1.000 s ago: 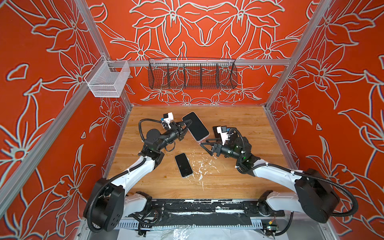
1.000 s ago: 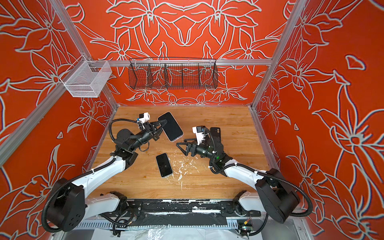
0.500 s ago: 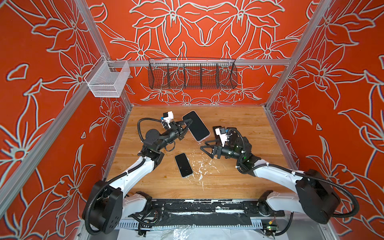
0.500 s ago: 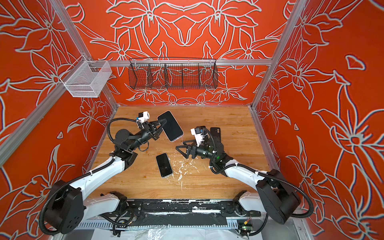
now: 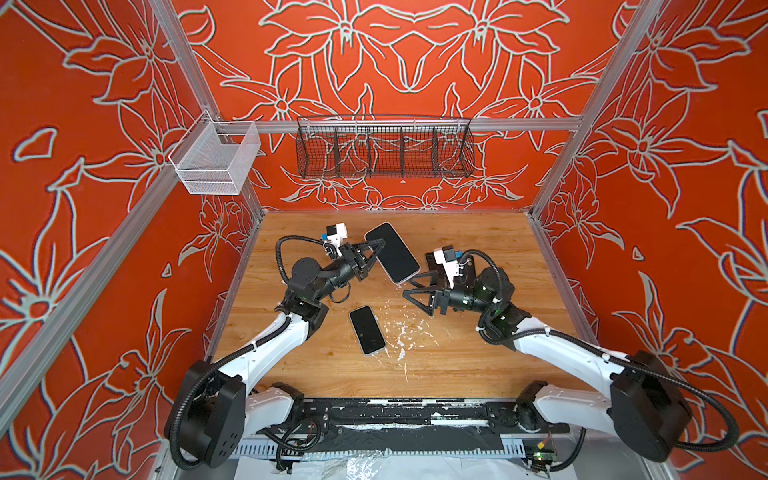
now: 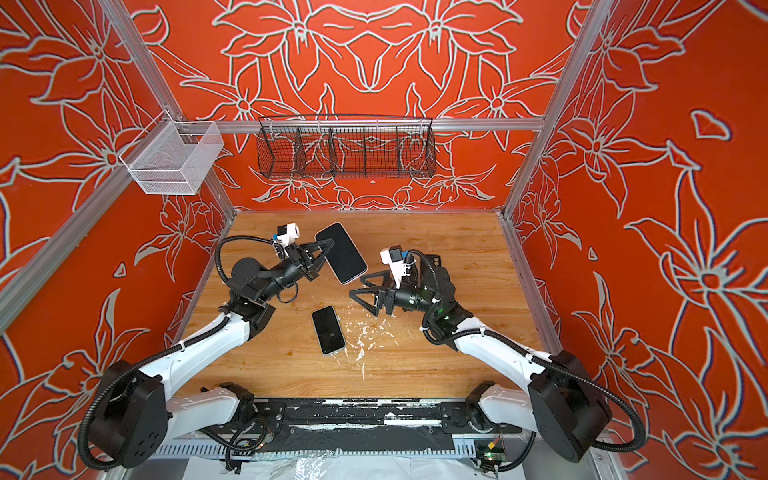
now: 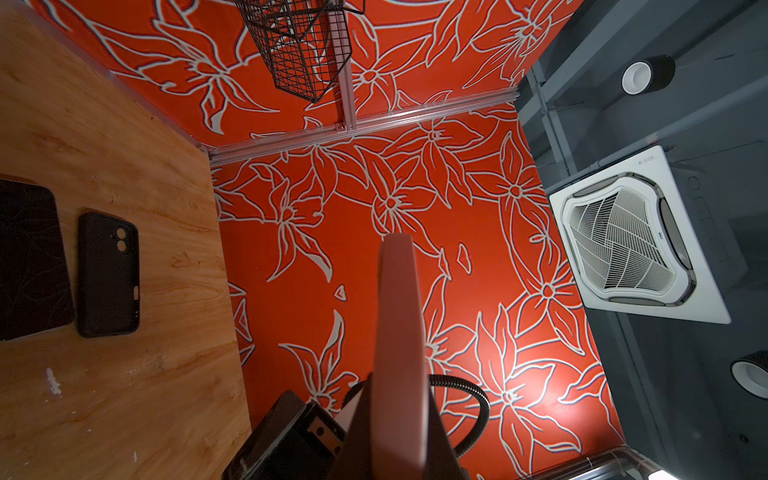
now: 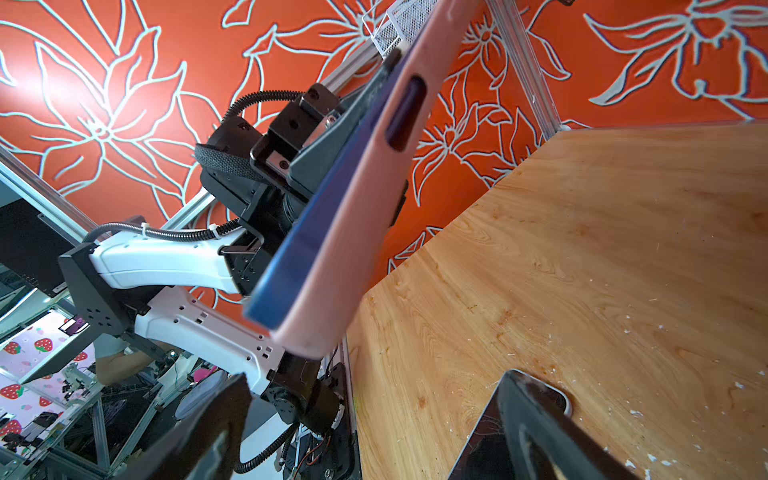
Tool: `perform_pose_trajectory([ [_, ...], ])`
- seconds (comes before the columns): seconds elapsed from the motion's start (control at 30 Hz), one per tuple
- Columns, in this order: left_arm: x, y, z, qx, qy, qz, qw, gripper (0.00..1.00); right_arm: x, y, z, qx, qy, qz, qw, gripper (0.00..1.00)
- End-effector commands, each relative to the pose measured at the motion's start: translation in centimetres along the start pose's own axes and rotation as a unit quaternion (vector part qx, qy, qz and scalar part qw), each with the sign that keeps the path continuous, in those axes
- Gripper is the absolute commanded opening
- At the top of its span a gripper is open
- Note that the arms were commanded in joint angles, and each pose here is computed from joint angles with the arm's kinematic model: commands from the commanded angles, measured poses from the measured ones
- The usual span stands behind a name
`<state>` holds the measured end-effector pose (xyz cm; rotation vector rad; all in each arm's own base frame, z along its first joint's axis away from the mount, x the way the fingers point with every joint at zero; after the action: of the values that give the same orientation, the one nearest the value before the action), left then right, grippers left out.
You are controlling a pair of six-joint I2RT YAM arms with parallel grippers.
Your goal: Take the phone out of the phone case
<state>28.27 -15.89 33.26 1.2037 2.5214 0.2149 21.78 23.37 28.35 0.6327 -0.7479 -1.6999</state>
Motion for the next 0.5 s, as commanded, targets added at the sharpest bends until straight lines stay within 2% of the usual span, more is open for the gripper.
perform_pose_trajectory([
  [0.0, 0.0, 0.1, -2.5, -0.027, -0.045, 0.003, 0.999, 0.0, 0.3, 1.7, 1.3, 0.018, 0.01, -0.022, 1.0, 0.95],
  [0.33, 0.0, 0.0, -2.5, -0.026, -0.045, 0.004, 0.999, 0.0, 0.7, 2.5, 0.8, 0.015, -0.022, -0.053, 0.998, 0.95],
  [0.47, 0.0, 0.0, -2.3, -0.025, -0.043, 0.005, 0.999, 0.0, 0.6, 2.8, 0.9, 0.018, -0.014, -0.054, 0.998, 0.96],
])
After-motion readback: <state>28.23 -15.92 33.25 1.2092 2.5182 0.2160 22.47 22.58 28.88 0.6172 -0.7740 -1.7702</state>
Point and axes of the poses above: each gripper's point midway between its finger pads, its own x axis back along the fingers, its own z axis along the line the jaws close on, y = z × x, the point moved 7 cm from there along x, back along the fingers, and after that the axes turned 5 degrees about -x, right-handed, at the moved point
